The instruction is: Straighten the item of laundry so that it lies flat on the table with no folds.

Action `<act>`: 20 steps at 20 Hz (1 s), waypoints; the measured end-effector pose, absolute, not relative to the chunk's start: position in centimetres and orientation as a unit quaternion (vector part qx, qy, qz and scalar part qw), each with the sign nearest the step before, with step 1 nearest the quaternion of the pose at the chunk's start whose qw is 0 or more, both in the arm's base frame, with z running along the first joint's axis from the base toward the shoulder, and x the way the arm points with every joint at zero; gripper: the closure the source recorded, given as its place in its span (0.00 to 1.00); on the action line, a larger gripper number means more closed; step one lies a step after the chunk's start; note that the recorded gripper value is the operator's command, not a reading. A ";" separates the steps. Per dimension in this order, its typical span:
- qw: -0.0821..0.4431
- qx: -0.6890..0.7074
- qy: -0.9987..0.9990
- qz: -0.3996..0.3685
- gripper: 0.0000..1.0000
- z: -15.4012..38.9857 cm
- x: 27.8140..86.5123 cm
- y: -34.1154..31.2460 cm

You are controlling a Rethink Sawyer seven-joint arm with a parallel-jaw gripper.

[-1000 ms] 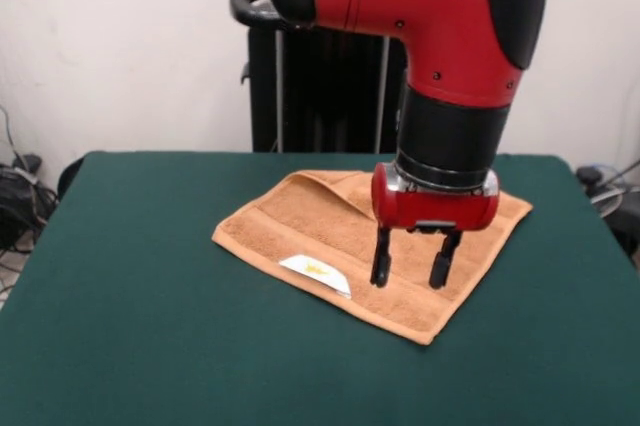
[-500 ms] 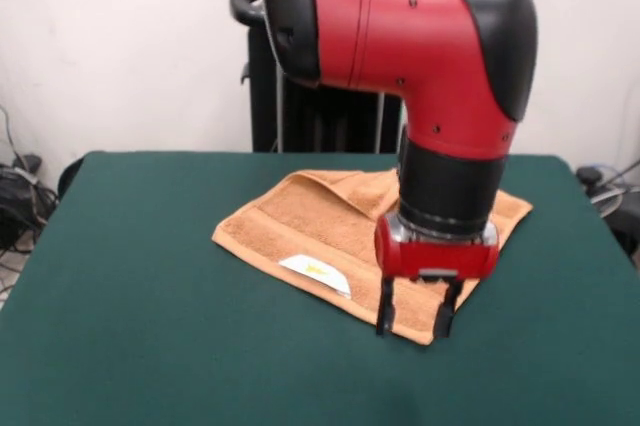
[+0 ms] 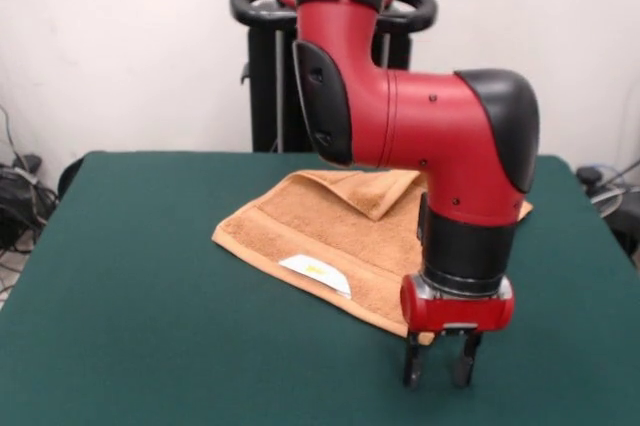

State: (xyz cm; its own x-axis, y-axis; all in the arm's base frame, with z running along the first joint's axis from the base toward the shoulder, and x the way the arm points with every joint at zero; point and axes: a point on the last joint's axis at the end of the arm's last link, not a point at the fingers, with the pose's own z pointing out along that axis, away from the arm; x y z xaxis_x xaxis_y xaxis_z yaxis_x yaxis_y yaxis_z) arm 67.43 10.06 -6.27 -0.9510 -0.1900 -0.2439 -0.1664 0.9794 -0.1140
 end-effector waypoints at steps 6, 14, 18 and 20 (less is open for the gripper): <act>0.134 -0.078 0.986 -0.055 0.00 -5.9 67.7 10.0; 0.127 -0.070 0.988 -0.053 0.00 -5.0 67.4 10.7; 0.114 -0.068 0.990 -0.052 0.00 -2.6 67.1 10.9; 0.105 -0.066 0.991 -0.050 0.00 -1.0 66.8 10.9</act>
